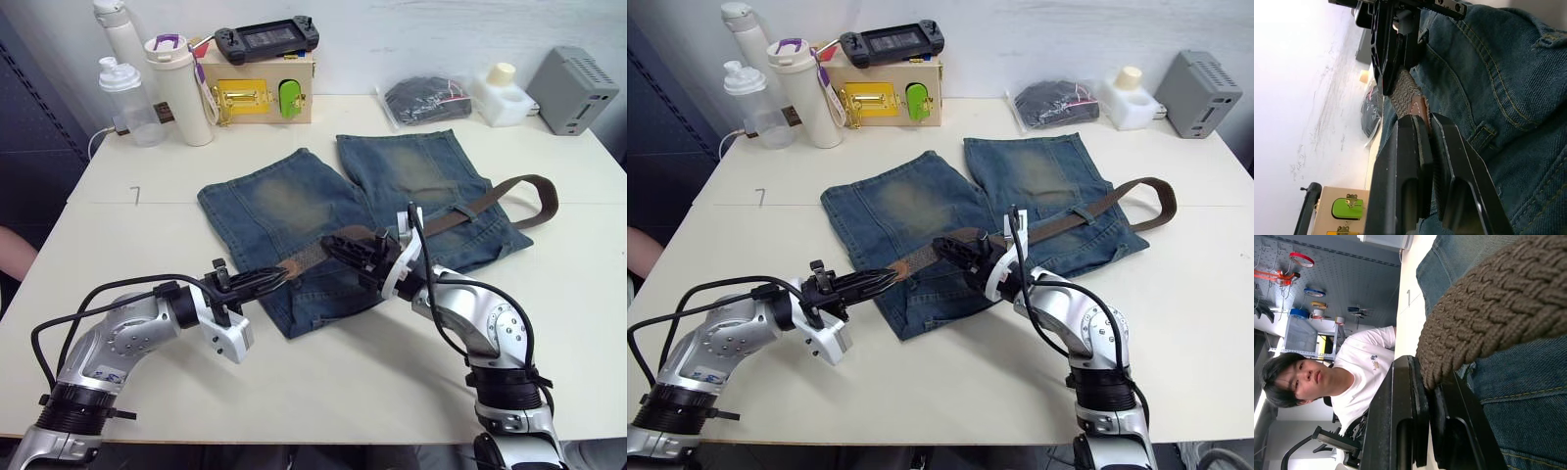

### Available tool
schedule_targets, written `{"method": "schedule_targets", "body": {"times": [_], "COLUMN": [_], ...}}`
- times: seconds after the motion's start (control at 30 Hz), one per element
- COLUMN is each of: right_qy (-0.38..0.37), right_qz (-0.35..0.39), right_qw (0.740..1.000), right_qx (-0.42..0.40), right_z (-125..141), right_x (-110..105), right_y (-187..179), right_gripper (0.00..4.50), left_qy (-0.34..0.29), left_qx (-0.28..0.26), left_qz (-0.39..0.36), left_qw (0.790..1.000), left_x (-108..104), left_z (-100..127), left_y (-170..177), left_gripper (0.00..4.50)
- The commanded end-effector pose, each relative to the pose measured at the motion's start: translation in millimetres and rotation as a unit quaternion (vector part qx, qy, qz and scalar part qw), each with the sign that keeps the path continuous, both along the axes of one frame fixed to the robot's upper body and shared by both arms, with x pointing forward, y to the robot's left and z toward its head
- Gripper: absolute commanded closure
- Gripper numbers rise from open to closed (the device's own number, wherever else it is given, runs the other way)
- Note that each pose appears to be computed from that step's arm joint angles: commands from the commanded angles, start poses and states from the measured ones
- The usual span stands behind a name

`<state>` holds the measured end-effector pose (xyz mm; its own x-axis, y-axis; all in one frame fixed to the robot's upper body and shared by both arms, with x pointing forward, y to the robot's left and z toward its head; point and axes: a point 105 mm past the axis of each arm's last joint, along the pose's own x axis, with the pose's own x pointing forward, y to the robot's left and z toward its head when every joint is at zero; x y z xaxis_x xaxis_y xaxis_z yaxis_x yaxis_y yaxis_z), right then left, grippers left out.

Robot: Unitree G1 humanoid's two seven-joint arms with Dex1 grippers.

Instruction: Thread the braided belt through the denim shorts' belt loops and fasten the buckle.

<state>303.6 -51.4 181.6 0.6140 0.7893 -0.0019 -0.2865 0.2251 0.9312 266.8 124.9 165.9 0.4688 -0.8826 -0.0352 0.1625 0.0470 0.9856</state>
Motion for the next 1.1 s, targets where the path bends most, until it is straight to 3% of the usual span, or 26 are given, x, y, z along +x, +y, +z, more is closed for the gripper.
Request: {"method": "schedule_targets", "body": {"times": [0.03,0.13,0.17,0.23,0.37,0.43,0.53,0.7,1.1], "right_qy": [-0.028,-0.042,-0.044,-0.052,-0.055,-0.052,-0.046,-0.050,-0.106], "right_qz": [-0.020,-0.068,-0.083,-0.104,-0.107,-0.102,-0.097,-0.083,-0.019], "right_qw": [0.999,0.997,0.996,0.993,0.991,0.990,0.990,0.991,0.983], "right_qx": [0.023,0.014,0.009,-0.009,-0.064,-0.076,-0.091,-0.097,-0.150], "right_z": [17.8,18.7,17.7,14.5,-3.5,-11.6,-20.7,-23.3,-14.9], "right_x": [2.8,17.7,23.2,30.8,34.8,34.5,34.3,33.2,17.5], "right_y": [-5.6,-21.3,-27.7,-37.5,-40.5,-38.7,-36.9,-26.2,5.0], "right_gripper": [4.50,4.50,4.50,4.50,4.50,4.50,4.50,4.50,4.50], "left_qy": [0.036,0.079,0.106,0.193,0.342,0.396,0.442,0.458,0.448], "left_qx": [-0.038,-0.065,-0.087,-0.149,-0.205,-0.226,-0.239,-0.246,-0.254], "left_qz": [0.007,0.033,0.046,0.069,0.078,0.076,0.066,0.066,0.076], "left_qw": [0.999,0.994,0.989,0.967,0.914,0.887,0.862,0.852,0.854], "left_x": [-1.9,0.1,0.4,-0.6,-14.3,-21.0,-30.2,-32.9,-26.2], "left_z": [7.3,6.3,6.0,3.5,-7.9,-9.9,-11.7,-13.6,-13.6], "left_y": [3.6,11.4,15.9,26.6,37.5,39.8,41.8,45.5,46.9], "left_gripper": [3.34,2.02,1.78,1.78,1.78,1.78,1.78,1.78,1.78]}}
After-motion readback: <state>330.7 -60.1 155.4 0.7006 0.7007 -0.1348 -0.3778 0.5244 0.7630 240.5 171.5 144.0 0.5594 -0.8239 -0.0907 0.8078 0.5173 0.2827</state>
